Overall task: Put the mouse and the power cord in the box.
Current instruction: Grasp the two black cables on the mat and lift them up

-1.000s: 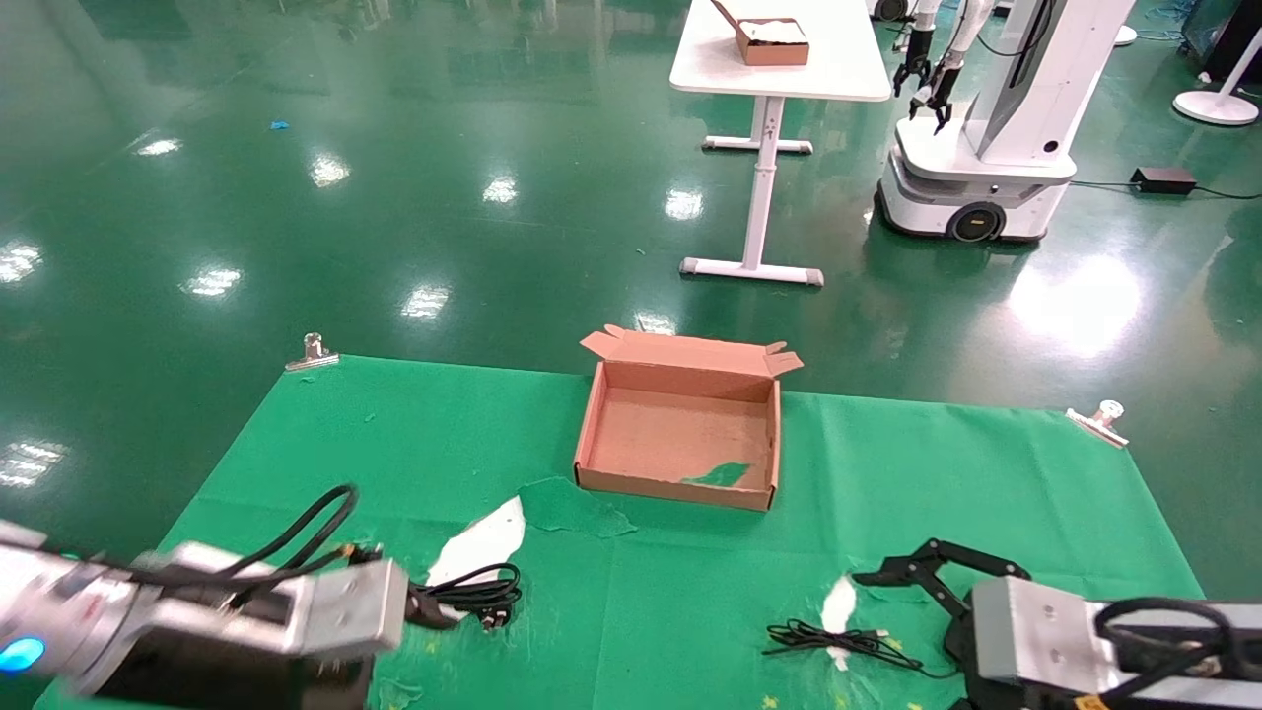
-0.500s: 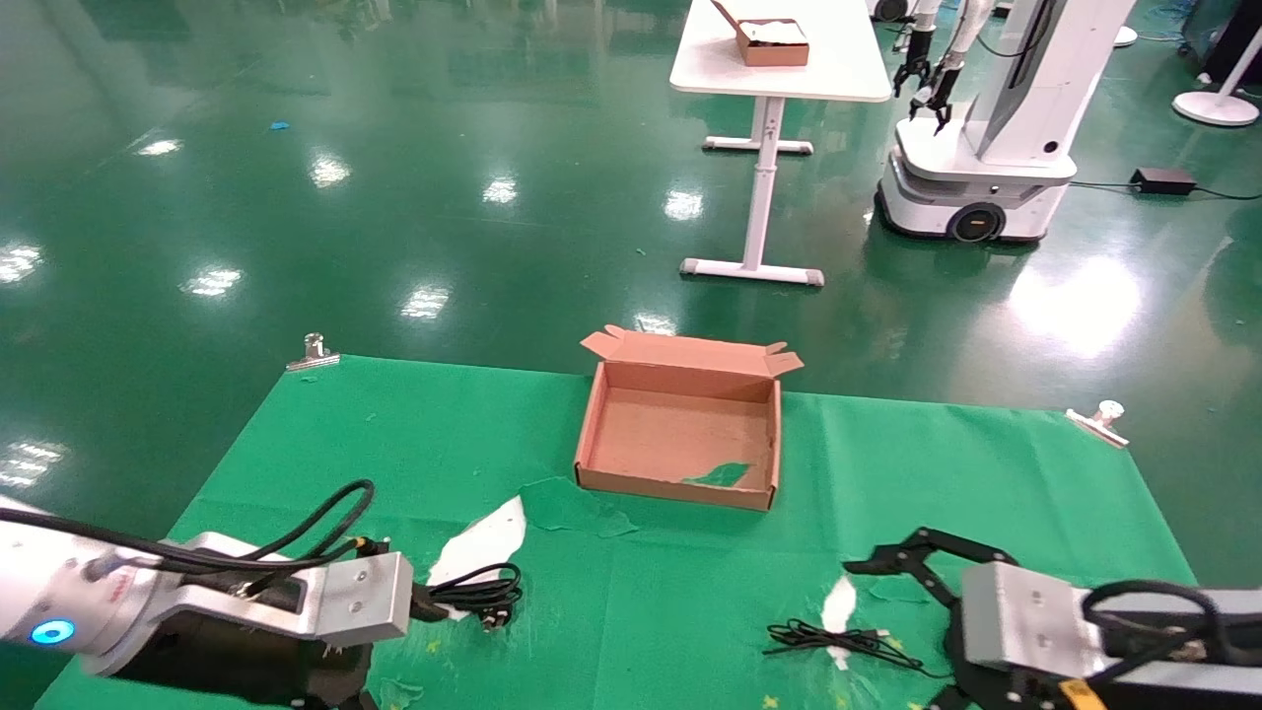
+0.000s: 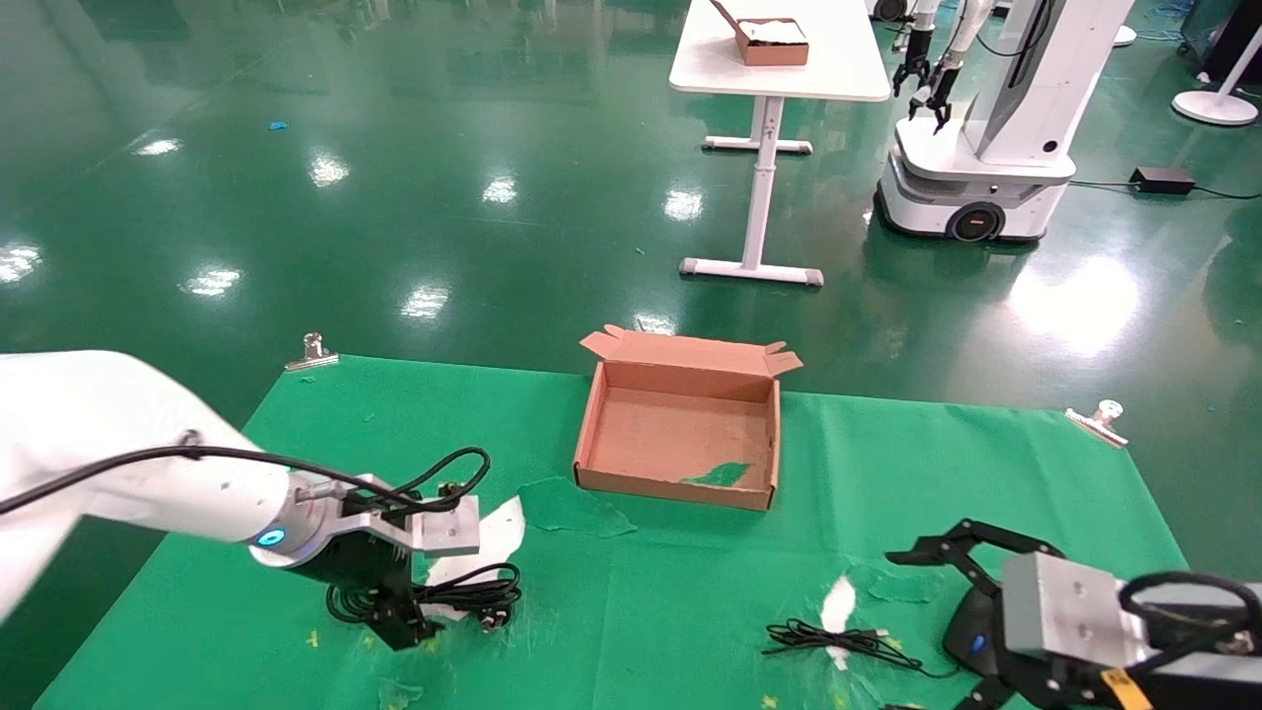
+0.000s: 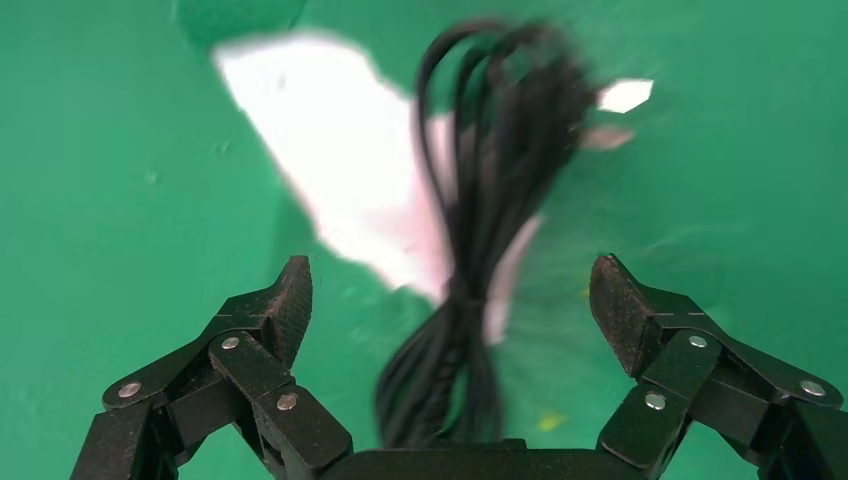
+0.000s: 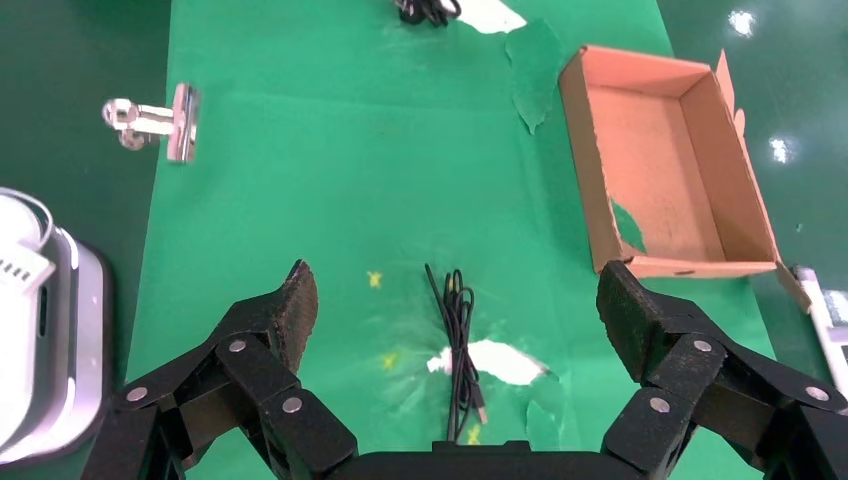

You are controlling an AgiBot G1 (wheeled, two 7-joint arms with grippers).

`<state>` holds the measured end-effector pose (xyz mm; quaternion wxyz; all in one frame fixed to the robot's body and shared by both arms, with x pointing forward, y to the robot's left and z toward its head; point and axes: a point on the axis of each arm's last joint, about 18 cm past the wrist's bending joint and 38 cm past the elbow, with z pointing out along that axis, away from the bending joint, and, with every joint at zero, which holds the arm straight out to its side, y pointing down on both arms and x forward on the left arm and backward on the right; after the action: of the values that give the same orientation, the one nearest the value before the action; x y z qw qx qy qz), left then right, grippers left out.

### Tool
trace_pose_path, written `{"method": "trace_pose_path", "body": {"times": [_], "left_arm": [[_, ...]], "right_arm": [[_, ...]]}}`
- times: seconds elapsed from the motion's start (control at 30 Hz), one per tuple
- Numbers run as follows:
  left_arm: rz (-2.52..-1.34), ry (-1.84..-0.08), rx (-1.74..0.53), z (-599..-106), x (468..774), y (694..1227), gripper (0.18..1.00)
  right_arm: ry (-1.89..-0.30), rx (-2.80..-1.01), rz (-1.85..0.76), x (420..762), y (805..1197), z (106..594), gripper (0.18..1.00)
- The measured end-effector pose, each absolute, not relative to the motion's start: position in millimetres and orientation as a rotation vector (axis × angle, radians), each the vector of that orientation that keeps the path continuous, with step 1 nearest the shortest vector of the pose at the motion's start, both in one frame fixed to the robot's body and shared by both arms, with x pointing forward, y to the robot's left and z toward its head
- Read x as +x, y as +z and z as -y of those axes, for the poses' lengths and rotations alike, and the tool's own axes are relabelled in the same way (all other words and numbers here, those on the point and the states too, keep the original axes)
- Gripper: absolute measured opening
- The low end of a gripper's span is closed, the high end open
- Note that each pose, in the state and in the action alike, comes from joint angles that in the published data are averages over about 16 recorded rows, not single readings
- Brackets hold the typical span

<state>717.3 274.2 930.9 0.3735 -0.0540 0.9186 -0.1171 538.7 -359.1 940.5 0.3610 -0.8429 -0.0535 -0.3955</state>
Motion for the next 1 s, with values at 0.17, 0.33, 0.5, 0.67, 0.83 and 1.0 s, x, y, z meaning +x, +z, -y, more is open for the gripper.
{"method": "trace_pose_path", "body": {"times": [0.17,0.33,0.5,0.67,0.83,1.0], "left_arm": [[-2.342,-0.234,-0.177,-276,732,926,1.000],[-2.335,-0.209,-0.199,-277,739,924,1.000],[-2.335,-0.206,-0.204,-278,742,923,1.000],[-2.336,-0.207,-0.202,-278,743,923,1.000],[-2.337,-0.209,-0.201,-279,743,923,1.000],[-2.337,-0.210,-0.200,-280,744,923,1.000]], "right_arm": [[-1.037,-2.227,0.129,546,929,362,1.001],[-1.045,-2.301,0.094,564,913,362,1.001],[-1.041,-2.371,0.018,593,897,358,1.001],[-1.030,-2.420,-0.076,626,886,350,1.001],[-1.016,-2.441,-0.150,655,880,340,1.001],[-1.005,-2.450,-0.194,675,875,332,1.001]]}}
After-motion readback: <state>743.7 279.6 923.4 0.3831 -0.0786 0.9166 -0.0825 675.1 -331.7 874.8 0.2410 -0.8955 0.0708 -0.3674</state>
